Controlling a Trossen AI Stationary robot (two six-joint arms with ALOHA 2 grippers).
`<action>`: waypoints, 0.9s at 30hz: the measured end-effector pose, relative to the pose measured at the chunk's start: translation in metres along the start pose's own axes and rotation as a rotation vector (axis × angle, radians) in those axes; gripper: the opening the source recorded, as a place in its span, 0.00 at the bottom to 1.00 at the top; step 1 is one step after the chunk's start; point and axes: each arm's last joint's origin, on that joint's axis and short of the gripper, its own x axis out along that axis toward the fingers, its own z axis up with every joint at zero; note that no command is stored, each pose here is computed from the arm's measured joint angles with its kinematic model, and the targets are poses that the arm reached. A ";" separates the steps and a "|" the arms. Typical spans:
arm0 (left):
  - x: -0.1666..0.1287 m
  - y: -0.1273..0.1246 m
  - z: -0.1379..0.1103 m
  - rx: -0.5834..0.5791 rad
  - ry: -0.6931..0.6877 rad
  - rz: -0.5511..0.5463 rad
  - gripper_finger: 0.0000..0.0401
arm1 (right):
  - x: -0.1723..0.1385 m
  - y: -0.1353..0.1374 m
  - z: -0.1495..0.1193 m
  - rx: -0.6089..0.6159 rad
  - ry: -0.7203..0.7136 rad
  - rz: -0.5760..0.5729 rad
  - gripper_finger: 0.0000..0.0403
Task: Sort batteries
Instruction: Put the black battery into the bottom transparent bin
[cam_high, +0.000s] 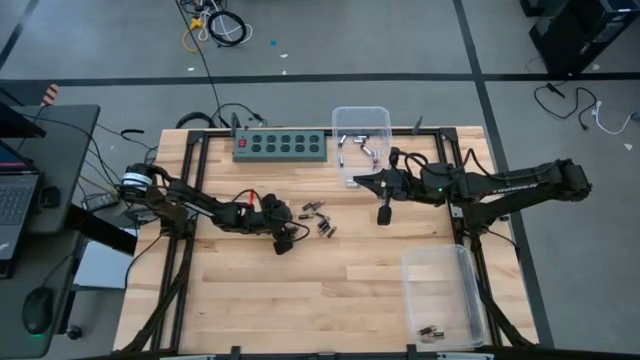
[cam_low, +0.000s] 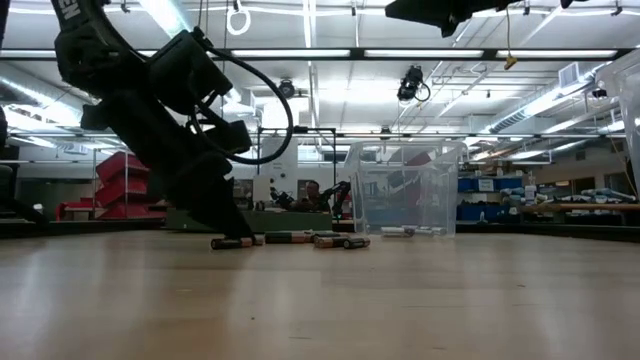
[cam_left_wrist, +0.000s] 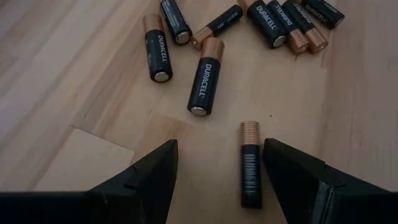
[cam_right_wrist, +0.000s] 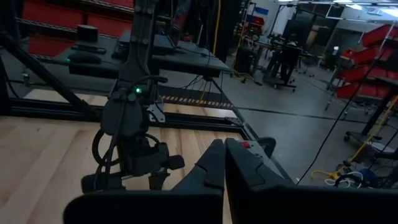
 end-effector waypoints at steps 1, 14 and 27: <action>0.000 0.000 0.000 0.001 0.003 0.001 0.60 | 0.000 0.000 0.000 0.000 0.000 0.000 0.00; -0.002 0.006 -0.018 0.129 0.036 0.010 0.52 | 0.000 0.000 0.000 0.000 0.000 0.001 0.00; -0.002 0.006 -0.022 0.191 0.007 -0.043 0.16 | 0.000 0.000 0.000 0.000 0.000 0.002 0.00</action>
